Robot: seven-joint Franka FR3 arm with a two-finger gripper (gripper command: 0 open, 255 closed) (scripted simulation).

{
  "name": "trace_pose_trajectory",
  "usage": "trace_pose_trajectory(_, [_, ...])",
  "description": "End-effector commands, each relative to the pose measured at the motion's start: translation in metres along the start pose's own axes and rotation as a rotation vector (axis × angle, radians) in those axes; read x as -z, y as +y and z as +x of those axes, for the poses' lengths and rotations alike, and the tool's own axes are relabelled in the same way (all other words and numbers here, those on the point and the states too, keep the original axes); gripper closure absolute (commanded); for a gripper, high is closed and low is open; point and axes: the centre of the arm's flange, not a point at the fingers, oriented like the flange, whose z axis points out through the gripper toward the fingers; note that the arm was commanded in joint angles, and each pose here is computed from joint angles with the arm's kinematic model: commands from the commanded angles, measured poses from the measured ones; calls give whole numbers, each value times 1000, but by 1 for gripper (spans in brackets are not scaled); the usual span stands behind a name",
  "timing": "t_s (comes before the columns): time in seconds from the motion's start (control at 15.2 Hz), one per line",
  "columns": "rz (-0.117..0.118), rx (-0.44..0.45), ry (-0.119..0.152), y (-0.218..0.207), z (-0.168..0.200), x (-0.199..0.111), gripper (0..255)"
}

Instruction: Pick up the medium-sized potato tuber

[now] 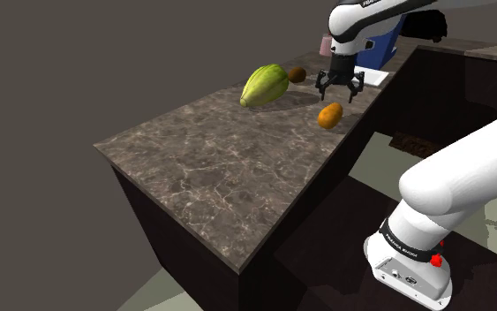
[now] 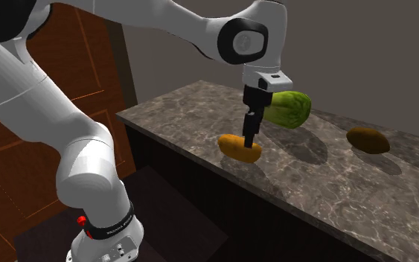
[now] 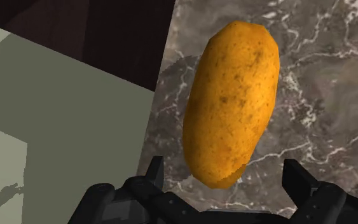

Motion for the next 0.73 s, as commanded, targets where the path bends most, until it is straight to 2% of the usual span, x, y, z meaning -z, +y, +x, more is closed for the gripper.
trace_pose_trajectory(0.0, [-1,-20,1,0,2,-10,0])
trace_pose_trajectory(0.33, [-1,-20,1,-2,1,-40,0])
trace_pose_trajectory(0.46, [-1,-20,1,-2,1,-40,0])
trace_pose_trajectory(0.53, [-1,-20,1,-2,2,-39,255])
trace_pose_trajectory(0.66, [-1,-20,1,-2,2,-39,255])
